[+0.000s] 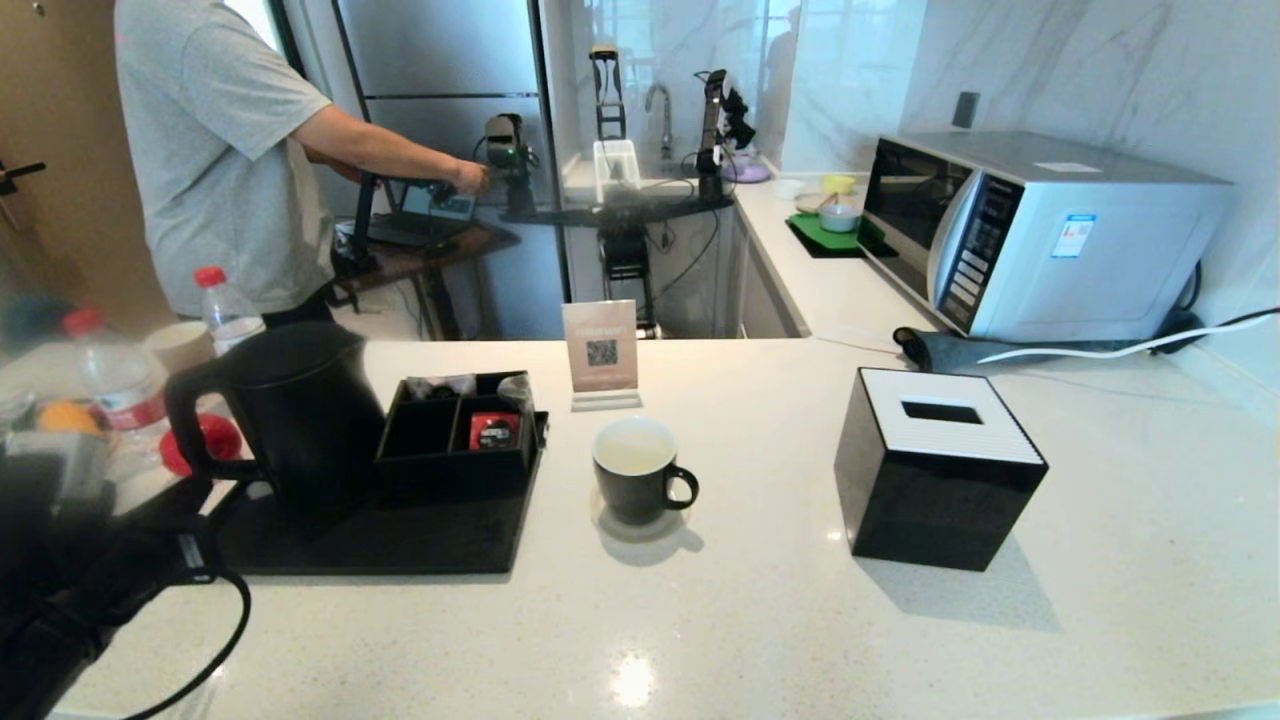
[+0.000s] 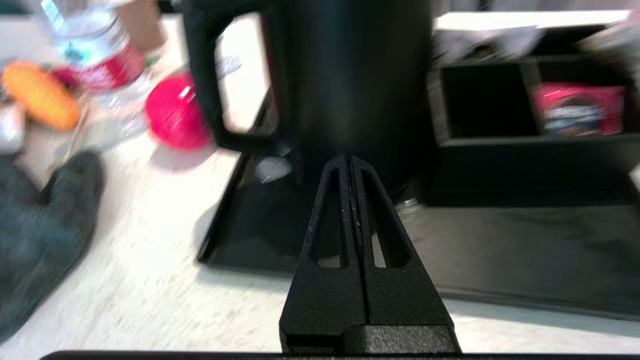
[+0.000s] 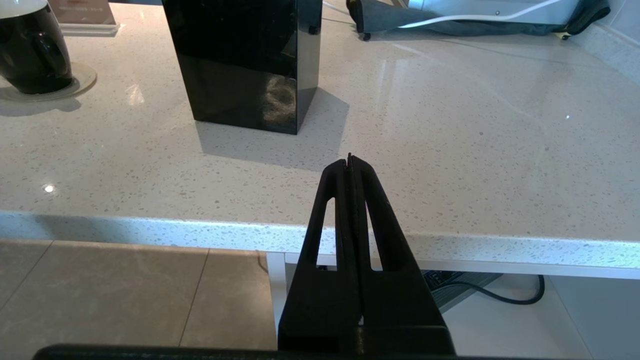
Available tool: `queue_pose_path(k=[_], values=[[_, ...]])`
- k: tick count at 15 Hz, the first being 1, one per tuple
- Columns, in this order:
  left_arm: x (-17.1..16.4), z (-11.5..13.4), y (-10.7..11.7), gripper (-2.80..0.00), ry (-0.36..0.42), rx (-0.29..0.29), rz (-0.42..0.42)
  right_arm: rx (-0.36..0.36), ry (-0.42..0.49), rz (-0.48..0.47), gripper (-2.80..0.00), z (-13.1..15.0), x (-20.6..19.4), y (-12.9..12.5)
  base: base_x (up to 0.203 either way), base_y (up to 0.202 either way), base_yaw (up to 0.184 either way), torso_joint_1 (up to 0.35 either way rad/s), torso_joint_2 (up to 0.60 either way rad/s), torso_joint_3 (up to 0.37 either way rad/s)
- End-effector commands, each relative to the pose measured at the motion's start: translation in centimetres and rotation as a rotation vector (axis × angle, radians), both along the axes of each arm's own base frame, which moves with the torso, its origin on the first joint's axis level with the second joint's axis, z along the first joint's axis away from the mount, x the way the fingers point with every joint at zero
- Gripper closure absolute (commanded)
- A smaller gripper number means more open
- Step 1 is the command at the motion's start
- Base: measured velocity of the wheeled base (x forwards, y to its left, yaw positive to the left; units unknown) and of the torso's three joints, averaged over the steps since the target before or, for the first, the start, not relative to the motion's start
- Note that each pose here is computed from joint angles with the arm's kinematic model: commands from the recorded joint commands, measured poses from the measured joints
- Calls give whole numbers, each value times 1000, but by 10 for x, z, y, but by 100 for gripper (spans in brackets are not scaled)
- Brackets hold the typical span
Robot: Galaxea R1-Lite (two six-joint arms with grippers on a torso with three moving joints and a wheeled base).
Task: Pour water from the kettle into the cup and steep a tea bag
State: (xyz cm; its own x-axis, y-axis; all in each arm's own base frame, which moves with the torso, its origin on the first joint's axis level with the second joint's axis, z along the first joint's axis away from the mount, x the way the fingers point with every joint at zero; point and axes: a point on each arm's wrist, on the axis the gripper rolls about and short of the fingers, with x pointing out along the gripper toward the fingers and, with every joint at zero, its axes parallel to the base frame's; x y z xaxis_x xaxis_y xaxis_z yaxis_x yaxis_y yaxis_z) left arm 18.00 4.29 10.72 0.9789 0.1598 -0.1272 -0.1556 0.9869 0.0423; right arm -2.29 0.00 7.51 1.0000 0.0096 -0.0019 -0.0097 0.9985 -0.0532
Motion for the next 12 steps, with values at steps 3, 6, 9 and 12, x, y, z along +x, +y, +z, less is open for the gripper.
queue_pose_path(k=[3, 6, 9, 12], values=[[-26, 14, -14, 0, 14, -4, -53, -1, 1, 1, 0, 0, 0, 0, 0, 0, 0, 0, 0, 0], [-45, 15, -20, 0, 59, -22, -112, -1, 1, 3, 0, 0, 0, 0, 0, 0, 0, 0, 0, 0], [-62, 18, -29, 0, 64, -19, -175, -1, 1, 1, 0, 0, 0, 0, 0, 0, 0, 0, 0, 0], [-79, 19, -33, 0, 65, -2, -195, -1, 1, 3, 0, 0, 0, 0, 0, 0, 0, 0, 0, 0]])
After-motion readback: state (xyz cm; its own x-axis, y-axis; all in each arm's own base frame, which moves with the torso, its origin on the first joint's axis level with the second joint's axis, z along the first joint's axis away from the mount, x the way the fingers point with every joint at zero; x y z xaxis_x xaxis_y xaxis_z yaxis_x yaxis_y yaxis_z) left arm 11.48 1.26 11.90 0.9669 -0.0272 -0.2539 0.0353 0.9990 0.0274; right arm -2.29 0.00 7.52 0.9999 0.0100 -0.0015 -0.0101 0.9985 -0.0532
